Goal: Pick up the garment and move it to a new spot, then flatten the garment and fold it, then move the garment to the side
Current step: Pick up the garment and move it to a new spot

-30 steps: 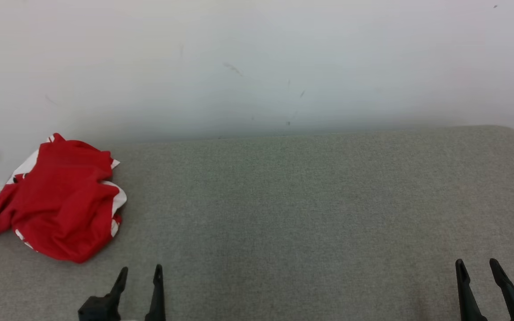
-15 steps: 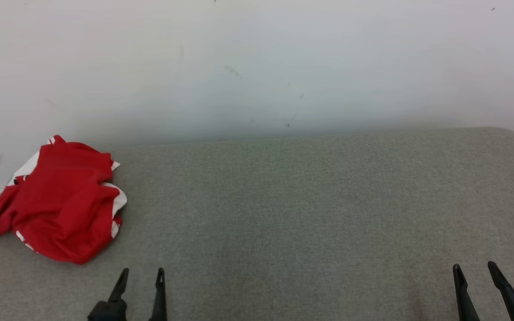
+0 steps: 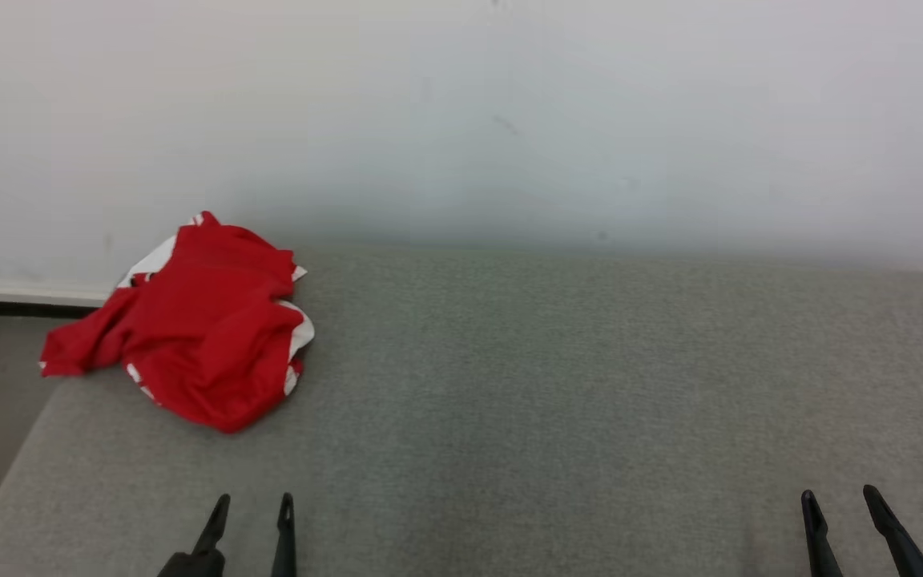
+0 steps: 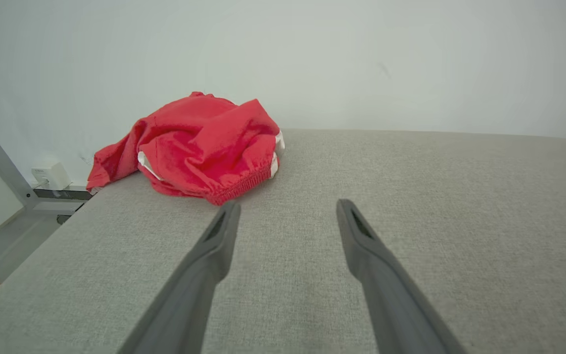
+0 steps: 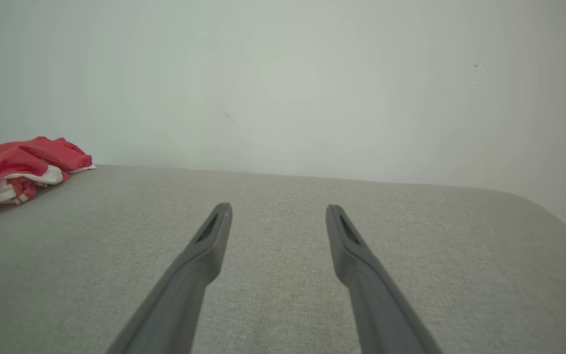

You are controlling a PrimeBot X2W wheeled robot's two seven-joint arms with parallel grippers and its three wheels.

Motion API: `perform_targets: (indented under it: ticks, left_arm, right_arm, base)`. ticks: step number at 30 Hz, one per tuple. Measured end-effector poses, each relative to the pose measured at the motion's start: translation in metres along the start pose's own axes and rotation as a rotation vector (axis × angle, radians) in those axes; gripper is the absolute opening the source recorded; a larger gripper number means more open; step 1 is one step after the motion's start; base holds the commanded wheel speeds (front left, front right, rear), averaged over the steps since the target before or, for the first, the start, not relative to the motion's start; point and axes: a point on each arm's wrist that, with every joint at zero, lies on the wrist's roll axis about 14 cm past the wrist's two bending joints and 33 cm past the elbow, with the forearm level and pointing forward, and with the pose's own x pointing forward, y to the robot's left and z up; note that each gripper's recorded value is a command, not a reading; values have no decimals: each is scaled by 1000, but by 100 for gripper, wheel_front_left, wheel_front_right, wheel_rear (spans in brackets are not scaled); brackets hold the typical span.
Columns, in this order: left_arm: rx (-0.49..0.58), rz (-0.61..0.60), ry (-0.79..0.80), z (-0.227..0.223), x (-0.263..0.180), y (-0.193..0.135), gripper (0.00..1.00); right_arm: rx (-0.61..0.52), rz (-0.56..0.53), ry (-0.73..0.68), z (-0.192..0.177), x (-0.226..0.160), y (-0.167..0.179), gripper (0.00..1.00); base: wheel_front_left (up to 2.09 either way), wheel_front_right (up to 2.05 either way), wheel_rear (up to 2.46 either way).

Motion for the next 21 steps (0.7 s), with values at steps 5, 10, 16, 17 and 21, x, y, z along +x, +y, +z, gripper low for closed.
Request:
perform_targets:
  ticks: [5, 10, 16, 17, 21]
  left_arm:
    - [-4, 89, 18, -7, -21, 28, 100]
    - [-10, 165, 18, -8, -38, 52, 100]
    - [-15, 204, 21, -9, -48, 63, 100]
    - [-16, 205, 21, -9, -48, 63, 100]
    - [-16, 187, 25, -10, -43, 59, 100]
  right_arm:
    - [8, 91, 11, -4, 14, 29, 100]
    - [11, 170, 23, -8, 23, 55, 100]
    - [12, 206, 31, -10, 28, 67, 100]
    - [12, 208, 33, -11, 28, 67, 100]
    - [17, 203, 43, -14, 27, 65, 100]
  base:
    - [0, 0, 0]
    - [0, 0, 0]
    - [0, 0, 0]
    - [0, 0, 0]
    - [0, 0, 0]
